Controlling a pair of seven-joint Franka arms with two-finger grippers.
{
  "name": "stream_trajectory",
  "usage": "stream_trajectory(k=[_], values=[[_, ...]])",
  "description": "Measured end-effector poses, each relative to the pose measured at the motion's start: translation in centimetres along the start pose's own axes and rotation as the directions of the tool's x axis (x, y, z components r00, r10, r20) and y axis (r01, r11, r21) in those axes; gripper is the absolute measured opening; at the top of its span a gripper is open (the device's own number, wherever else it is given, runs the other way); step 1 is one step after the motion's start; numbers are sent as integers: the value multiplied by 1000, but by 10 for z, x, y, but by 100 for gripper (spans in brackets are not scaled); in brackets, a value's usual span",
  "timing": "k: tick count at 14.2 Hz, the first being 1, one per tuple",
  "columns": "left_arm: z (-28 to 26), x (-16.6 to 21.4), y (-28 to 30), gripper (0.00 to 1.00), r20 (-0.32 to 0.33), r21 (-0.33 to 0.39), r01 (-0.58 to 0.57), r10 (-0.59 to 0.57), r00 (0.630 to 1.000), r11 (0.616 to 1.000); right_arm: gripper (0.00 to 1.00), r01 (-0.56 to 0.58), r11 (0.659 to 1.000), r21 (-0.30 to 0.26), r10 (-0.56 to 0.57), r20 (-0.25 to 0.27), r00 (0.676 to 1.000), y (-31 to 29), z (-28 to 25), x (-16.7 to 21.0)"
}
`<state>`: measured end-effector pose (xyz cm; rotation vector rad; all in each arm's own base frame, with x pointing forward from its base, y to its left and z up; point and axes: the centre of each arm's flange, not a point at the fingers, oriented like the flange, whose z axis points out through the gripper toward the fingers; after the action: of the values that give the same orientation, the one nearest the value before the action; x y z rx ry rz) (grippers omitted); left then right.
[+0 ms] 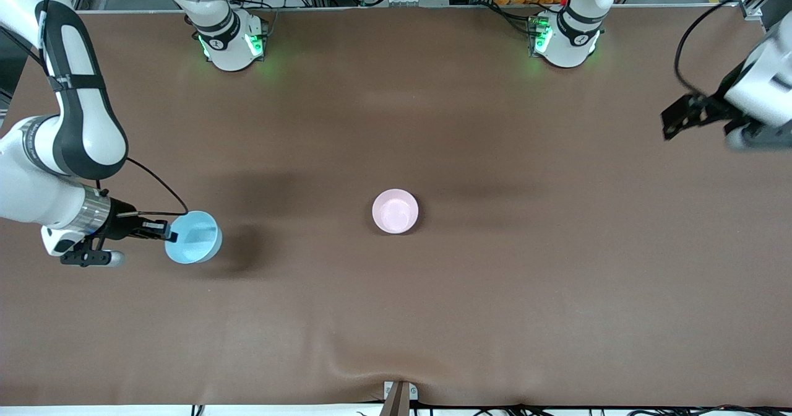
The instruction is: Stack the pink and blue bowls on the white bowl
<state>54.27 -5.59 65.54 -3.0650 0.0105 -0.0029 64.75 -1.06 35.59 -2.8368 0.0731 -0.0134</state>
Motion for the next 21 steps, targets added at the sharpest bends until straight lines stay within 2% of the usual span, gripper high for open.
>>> stream_trajectory(k=[4,8,13,16,19,21], values=[[-22,-20,-9,100,-5,4,-36,36,999,999,3,-29,999,41,27,40,999,-69,17,-8],[-11,-9,-37,100,-6,-1,-48,48,999,999,3,-157,987,23,154,92,984,-192,51,-38],[-2,0,-33,100,-6,-26,-52,52,999,998,3,-254,967,30,251,71,965,-293,76,-76],[1,1,-32,100,1,-27,-35,35,999,999,3,-299,953,39,296,69,953,-349,109,-110],[3,2,-33,100,5,-27,-23,23,1000,999,3,-285,958,38,282,68,957,-372,145,-128],[6,3,-36,100,9,-34,-17,17,1000,999,3,-261,965,11,260,54,964,-367,160,-127]])
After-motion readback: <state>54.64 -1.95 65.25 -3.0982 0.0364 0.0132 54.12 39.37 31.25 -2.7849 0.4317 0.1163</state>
